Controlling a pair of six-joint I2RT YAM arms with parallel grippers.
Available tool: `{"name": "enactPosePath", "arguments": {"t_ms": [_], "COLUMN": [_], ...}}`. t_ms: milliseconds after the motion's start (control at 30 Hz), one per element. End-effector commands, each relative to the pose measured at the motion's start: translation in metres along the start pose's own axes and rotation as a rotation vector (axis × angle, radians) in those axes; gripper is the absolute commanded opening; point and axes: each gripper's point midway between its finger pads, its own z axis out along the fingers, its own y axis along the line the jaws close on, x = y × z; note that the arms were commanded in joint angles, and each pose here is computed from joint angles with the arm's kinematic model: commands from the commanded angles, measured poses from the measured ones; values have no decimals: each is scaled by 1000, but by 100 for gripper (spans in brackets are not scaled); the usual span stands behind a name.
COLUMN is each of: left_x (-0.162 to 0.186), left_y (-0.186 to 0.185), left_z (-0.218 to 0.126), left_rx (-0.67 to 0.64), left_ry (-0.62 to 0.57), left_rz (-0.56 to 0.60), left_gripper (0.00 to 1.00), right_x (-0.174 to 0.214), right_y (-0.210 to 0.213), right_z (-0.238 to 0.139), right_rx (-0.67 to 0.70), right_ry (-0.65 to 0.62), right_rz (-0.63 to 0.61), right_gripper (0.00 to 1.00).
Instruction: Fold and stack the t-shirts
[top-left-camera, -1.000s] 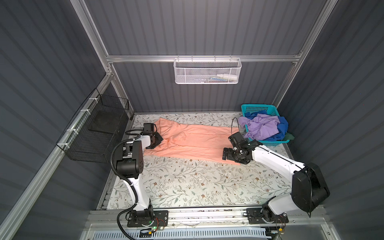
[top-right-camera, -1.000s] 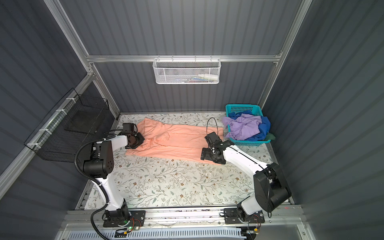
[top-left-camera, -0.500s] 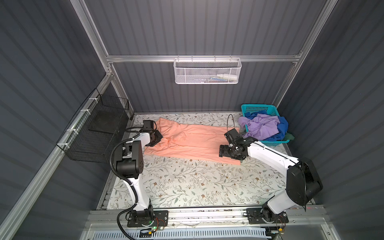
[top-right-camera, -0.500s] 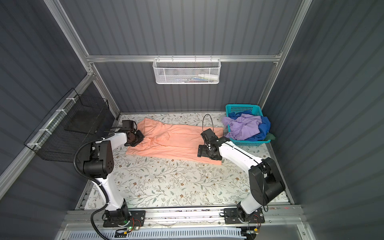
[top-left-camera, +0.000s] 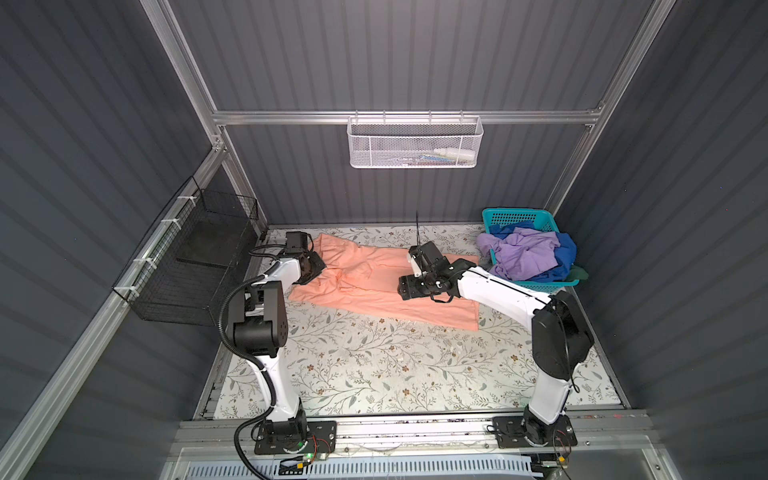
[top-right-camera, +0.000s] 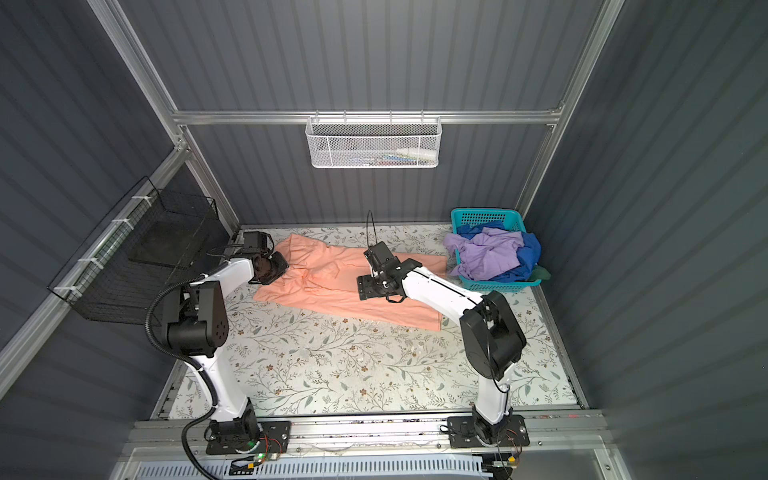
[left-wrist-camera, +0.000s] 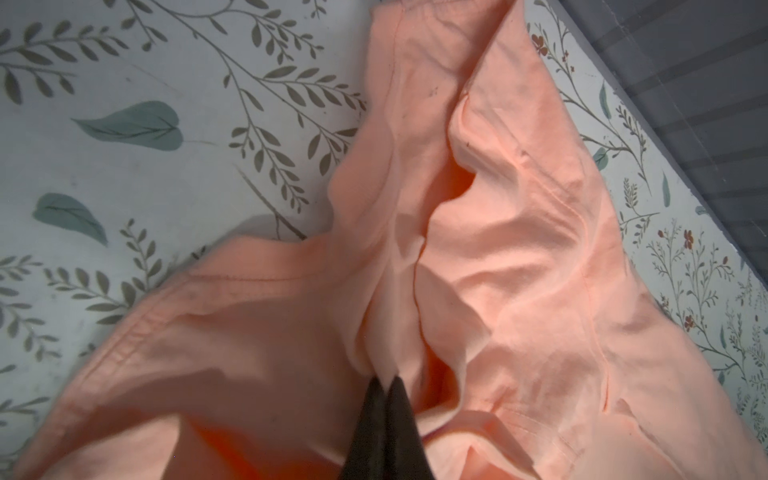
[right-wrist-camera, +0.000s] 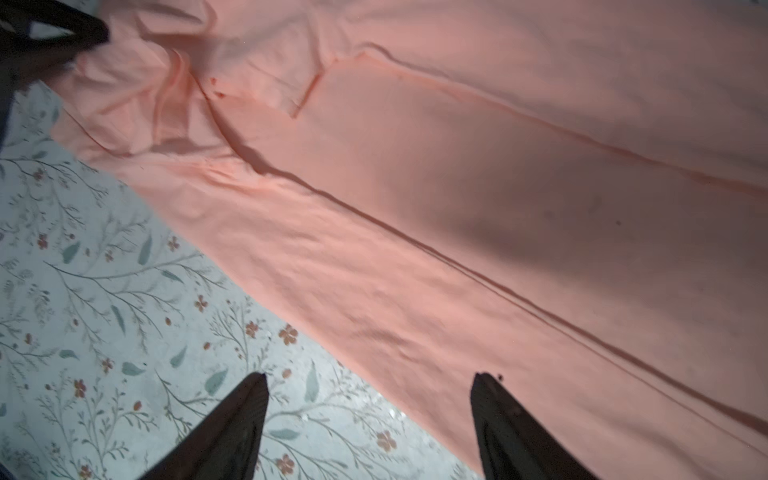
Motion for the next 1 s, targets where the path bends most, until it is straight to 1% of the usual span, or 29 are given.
{"name": "enactPosePath", "arguments": {"t_ms": [0,67,100,133,200,233,267,300,367,400,433,500,567,633,733,867,967], "left_x": [3,3,-12,-14,-18,-20,-22,-24,-31,-35,-40,-49,-55,-45,-30,-5,6], "left_y": [4,5,-4,-4,-5,-6,-7,-8,-6,-4,1,10,22,40,61,81,94], "left_z": [7,8,3,3,4,6,7,8,7,5,0,-14,-31,-39,-47,-47,-45], "left_rx": [-30,-34,-17,-21,-20,-20,-21,-23,-45,-62,-94,-151,-214,-284,-349,-379,-395], "left_ry": [22,18,-16,-22,-34,-36,-38,-40,-57,-76,-104,-169,-233,-242,-237,-204,-169], "left_rz": [21,23,29,31,32,34,34,38,54,62,76,92,96,102,81,59,45], "left_gripper": [0,0,0,0,3,10,25,38,51,63,67,69,74,77,80,81,79], "right_x": [-18,-21,-19,-20,-17,-16,-13,-11,-7,-6,-5,-4,-1,2,18,40,56], "right_y": [42,62,69,78,93,100,106,109,113,113,109,99,87,73,54,27,8], "right_z": [23,37,44,51,62,67,73,78,89,93,96,99,96,91,86,81,83], "right_rx": [-150,-193,-207,-226,-257,-272,-278,-279,-281,-273,-254,-201,-143,-93,-58,-8,17], "right_ry": [-34,-35,-30,-29,-19,-18,-14,-7,11,15,17,22,35,34,63,117,157], "right_rz": [-77,-111,-125,-141,-170,-188,-203,-212,-221,-217,-205,-185,-176,-151,-112,-67,-22], "right_gripper": [74,73,73,73,73,73,73,73,72,72,71,69,68,68,68,69,69]}}
